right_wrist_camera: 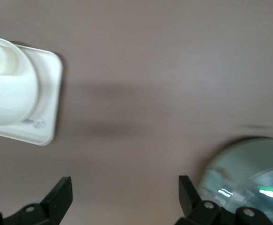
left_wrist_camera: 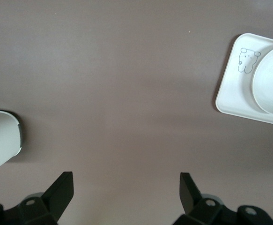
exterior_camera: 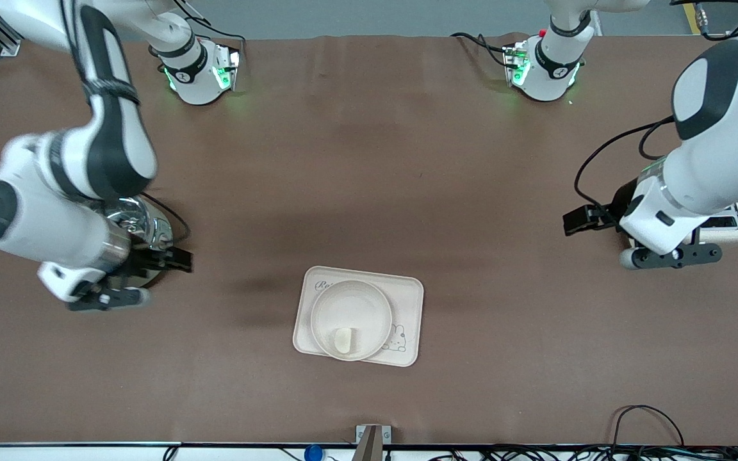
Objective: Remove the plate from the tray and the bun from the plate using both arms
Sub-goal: 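Reach the right gripper to the white plate on the tray, then grasp the plate rim with the right gripper and lift it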
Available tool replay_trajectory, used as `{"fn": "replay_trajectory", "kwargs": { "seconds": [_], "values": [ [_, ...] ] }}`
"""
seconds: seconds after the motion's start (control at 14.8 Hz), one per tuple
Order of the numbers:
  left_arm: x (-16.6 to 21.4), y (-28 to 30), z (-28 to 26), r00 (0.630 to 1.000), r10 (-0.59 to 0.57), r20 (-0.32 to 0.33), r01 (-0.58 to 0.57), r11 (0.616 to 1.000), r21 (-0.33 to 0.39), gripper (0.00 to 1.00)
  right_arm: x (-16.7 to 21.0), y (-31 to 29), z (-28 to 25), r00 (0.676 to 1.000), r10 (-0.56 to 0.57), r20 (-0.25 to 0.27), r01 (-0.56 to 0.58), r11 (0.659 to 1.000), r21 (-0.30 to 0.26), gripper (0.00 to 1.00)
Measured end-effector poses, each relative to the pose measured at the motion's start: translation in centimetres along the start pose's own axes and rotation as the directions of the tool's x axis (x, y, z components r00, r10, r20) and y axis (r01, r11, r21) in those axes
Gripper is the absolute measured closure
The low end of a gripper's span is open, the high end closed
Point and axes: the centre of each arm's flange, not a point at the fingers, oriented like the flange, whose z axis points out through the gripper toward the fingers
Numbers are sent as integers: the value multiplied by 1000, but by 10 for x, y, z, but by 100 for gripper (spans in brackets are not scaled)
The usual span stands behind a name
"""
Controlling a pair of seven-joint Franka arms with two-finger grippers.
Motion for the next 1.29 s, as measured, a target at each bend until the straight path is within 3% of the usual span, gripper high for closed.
{"fn": "replay_trajectory", "kwargs": {
  "seconds": [0.2,0.47,0.81,1.29],
  "values": [
    [4,-1,3,1000,-3,-9,3,1000,-3,0,18,-17,60,997,80,-21,-76,986,149,0],
    [-4,27,8,999,43,-6,-43,999,-8,0,32,-63,164,978,176,-114,-146,961,235,0],
    [-12,60,17,996,89,-3,-90,996,-24,0,31,-114,234,954,227,-197,-168,947,275,0],
    [-14,68,21,995,101,5,-101,994,-31,0,34,-142,251,945,231,-231,-156,940,302,19]
  ]
}}
